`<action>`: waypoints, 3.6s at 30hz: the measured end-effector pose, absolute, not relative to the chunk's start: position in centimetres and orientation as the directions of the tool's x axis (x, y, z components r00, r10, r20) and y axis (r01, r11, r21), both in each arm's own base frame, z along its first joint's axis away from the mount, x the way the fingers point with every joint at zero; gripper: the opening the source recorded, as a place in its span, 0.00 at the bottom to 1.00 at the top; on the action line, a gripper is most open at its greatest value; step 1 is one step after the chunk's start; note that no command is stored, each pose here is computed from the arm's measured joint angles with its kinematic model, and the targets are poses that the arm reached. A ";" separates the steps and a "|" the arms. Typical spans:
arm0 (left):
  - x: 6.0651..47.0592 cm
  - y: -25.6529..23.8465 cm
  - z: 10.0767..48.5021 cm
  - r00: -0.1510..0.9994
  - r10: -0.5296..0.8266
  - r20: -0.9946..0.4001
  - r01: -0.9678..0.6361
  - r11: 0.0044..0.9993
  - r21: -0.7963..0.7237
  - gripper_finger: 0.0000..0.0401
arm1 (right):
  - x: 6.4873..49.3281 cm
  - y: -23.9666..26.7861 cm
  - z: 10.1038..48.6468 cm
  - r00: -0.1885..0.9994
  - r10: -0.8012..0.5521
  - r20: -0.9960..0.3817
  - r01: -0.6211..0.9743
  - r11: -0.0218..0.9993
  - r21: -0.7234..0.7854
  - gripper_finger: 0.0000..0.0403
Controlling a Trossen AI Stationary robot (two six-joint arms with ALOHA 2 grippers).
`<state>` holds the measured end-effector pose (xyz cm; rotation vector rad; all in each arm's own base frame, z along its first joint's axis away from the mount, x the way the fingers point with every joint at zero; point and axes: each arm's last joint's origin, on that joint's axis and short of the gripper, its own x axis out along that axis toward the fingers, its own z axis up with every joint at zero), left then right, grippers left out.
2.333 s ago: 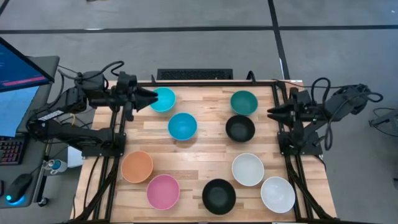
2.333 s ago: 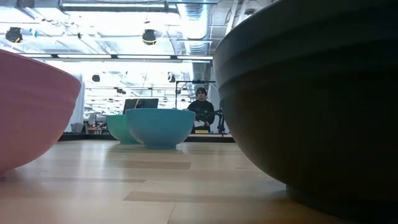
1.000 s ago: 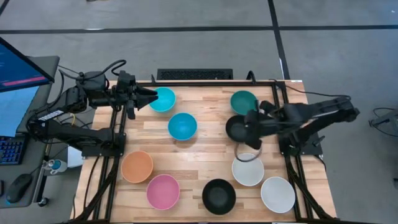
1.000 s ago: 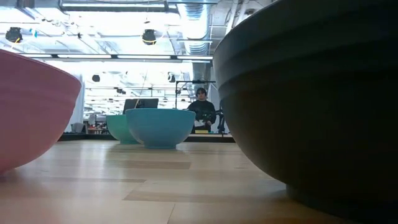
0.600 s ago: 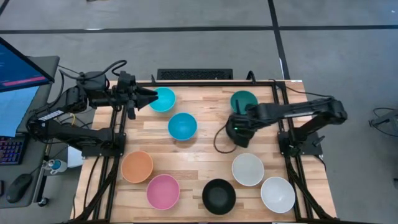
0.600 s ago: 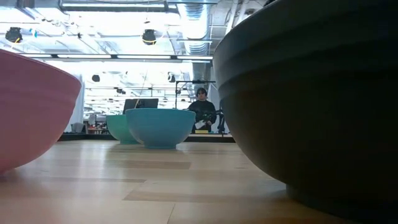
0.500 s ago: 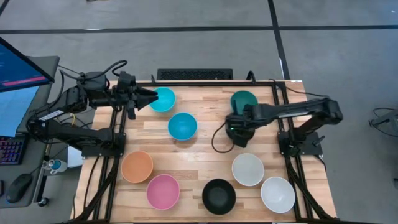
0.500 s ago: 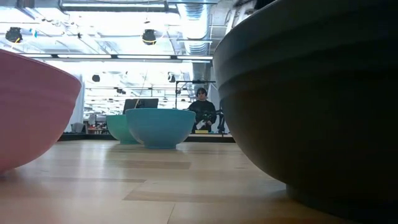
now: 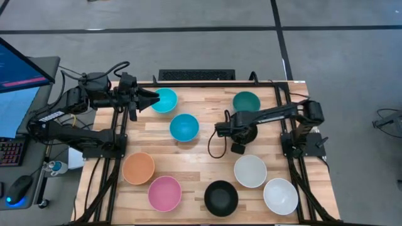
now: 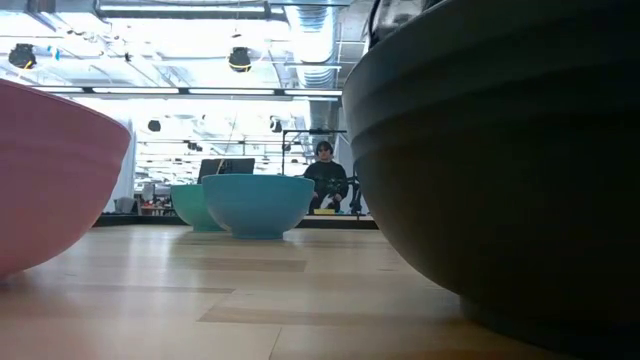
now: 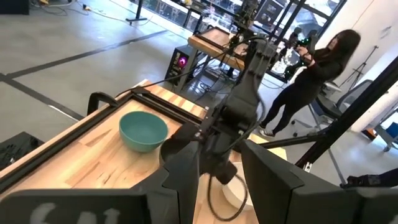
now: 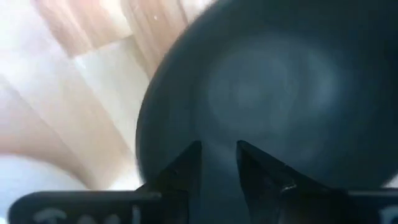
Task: Nest bowls inside each other
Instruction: Stack the top black bowl on top of the blue bowl
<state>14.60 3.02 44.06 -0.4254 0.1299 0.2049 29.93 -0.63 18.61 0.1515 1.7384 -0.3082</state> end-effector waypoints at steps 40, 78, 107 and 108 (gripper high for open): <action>14.6 2.9 44.0 0.975 0.142 -0.170 -0.204 0.873 -0.442 0.28 | 33.3 1.8 19.4 -0.095 -0.037 -0.995 0.200 0.978 -0.055 0.58; 14.5 2.9 43.6 0.966 0.133 -0.221 -0.217 0.881 -0.421 0.28 | 28.9 -1.1 15.9 -0.381 -0.146 -0.913 0.254 0.933 -0.255 0.57; 14.7 2.1 42.6 0.941 -0.148 -0.304 0.012 0.914 -0.407 0.28 | 31.6 -1.3 31.5 0.352 -0.090 -0.932 0.299 0.954 0.020 0.05; 14.7 2.1 42.6 0.936 -0.176 -0.305 0.046 0.920 -0.388 0.28 | 31.7 -1.4 32.1 0.375 -0.092 -0.922 0.297 0.955 0.025 0.05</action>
